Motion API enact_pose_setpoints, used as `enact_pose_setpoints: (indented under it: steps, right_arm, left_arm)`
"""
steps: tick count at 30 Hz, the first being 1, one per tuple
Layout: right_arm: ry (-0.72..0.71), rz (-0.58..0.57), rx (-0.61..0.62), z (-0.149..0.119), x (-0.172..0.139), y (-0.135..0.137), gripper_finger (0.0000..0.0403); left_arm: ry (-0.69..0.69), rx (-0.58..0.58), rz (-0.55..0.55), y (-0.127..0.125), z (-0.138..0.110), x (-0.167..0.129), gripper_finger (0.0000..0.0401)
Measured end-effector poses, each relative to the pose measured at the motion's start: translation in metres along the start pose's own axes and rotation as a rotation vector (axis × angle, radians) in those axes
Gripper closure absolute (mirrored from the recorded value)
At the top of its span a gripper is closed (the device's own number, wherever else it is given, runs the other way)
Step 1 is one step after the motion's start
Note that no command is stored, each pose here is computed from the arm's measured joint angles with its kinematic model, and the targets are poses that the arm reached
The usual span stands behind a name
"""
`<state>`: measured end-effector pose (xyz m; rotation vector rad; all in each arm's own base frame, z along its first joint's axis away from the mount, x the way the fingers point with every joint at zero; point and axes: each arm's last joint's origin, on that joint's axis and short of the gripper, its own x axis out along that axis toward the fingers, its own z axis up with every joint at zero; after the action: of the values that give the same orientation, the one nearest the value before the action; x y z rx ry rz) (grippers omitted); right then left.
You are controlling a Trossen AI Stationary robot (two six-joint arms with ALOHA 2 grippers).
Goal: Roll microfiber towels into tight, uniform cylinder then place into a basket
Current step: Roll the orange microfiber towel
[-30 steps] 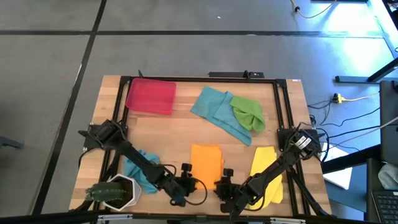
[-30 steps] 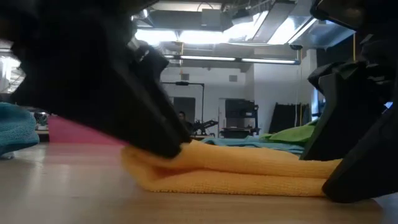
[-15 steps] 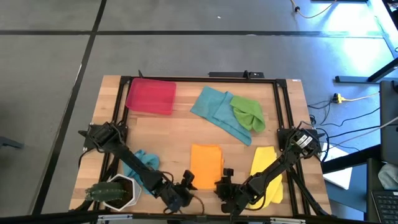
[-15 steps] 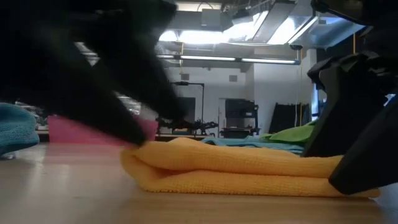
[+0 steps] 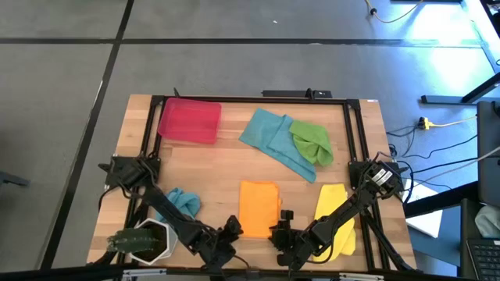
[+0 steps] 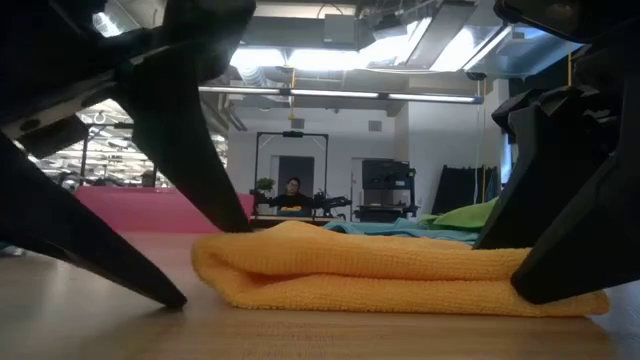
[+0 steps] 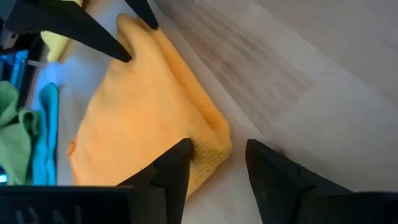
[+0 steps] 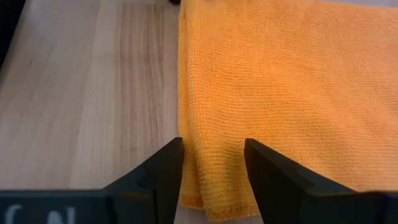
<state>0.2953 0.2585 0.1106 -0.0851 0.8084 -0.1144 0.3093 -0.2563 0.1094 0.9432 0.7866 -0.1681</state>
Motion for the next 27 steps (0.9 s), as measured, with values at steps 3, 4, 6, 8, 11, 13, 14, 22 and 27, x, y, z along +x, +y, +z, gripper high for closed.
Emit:
enact_pose_setpoints:
  steps: [3,4,6,8,11,13,14,22,27]
  right_arm:
    - [-0.001,-0.001,0.000,0.000,0.000,0.000,0.0228]
    - [-0.001,-0.001,0.000,0.000,0.000,0.000,0.0228]
    - [-0.001,-0.002,-0.002,0.000,0.000,0.000,0.0228]
    - [0.000,-0.002,-0.006,0.000,0.000,0.000,0.0228]
    - [-0.007,-0.007,-0.040,0.001,0.000,0.000,0.0228]
    - [-0.027,-0.025,-0.068,0.005,-0.003,0.002,0.0228]
    - [-0.045,-0.032,-0.079,0.008,-0.005,0.005,0.0228]
    - [-0.111,-0.114,-0.261,0.013,-0.020,0.017,0.0228]
    - [-0.096,-0.093,-0.412,0.007,-0.026,0.024,0.0228]
  left_arm:
    - [0.003,0.033,0.011,-0.001,0.000,0.004,0.0252]
    - [0.001,0.045,0.011,-0.001,0.000,0.005,0.0253]
    - [0.002,0.061,0.011,-0.001,0.000,0.006,0.0256]
    - [0.003,0.081,0.010,-0.001,-0.001,0.006,0.0260]
    - [0.005,0.084,0.010,-0.001,-0.001,0.006,0.0272]
    - [0.006,0.085,0.010,-0.002,-0.001,0.007,0.0284]
    - [0.007,0.085,0.010,-0.001,-0.001,0.007,0.0292]
    - [0.017,0.080,0.004,0.000,-0.004,0.009,0.0378]
    - [0.013,0.029,-0.009,0.003,-0.005,0.012,0.0397]
